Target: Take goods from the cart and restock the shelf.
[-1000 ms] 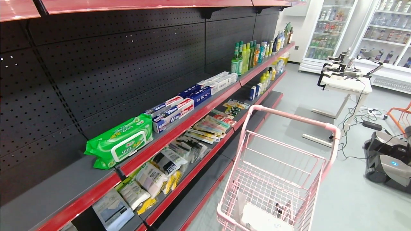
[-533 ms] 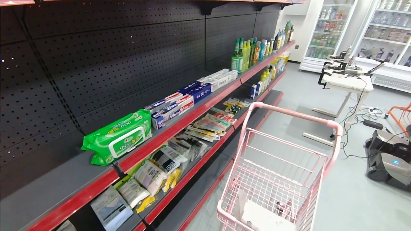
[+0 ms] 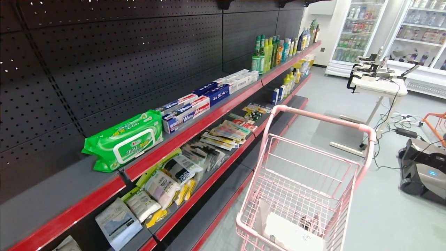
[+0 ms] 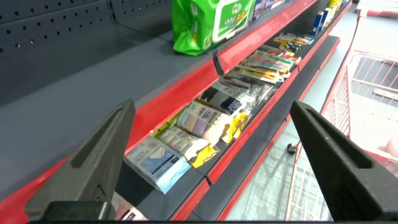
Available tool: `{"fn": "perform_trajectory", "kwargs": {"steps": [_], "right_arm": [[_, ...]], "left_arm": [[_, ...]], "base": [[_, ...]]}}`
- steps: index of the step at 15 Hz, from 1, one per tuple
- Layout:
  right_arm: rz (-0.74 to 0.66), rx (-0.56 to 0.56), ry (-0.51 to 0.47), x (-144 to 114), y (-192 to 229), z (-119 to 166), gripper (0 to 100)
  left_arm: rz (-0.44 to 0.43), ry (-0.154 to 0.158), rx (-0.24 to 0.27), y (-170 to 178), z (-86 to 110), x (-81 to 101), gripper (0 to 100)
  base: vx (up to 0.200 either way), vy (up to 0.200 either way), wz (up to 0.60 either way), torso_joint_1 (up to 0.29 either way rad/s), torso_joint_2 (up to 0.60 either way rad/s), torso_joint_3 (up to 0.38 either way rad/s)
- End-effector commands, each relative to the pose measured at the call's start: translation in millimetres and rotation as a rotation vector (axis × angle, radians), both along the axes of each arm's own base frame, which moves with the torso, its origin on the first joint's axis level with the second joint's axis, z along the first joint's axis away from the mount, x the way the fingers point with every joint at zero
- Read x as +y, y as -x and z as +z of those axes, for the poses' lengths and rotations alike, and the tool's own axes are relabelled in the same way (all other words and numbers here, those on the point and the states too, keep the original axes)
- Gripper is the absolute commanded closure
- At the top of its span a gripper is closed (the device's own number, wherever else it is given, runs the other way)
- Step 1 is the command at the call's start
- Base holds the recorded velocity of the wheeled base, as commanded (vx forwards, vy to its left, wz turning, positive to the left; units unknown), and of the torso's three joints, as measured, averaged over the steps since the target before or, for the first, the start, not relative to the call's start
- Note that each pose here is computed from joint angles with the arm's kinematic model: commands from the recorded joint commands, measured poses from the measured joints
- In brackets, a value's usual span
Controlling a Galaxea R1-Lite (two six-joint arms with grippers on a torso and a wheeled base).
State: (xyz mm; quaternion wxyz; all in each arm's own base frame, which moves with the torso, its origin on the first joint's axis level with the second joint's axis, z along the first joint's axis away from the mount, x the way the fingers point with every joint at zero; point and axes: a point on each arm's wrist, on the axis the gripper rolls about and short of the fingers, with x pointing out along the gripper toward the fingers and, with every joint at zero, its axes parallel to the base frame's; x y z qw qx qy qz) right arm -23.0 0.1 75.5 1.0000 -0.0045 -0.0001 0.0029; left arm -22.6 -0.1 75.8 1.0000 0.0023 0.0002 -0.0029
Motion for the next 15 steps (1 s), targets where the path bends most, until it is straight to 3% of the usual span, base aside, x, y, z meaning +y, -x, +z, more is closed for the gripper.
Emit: {"fn": "perform_trajectory", "kwargs": {"steps": [1, 15], "right_arm": [[0.000, 0.000, 0.000, 0.0, 0.0, 0.3, 0], [0.000, 0.000, 0.000, 0.0, 0.0, 0.3, 0]], "left_arm": [[0.001, 0.000, 0.001, -0.1, 0.1, 0.0, 0], [0.001, 0.000, 0.000, 0.0, 0.0, 0.0, 0]], "base": [[0.000, 0.000, 0.00, -0.154, 0.33, 0.178], [0.000, 0.000, 0.00, -0.175, 0.40, 0.217]]}}
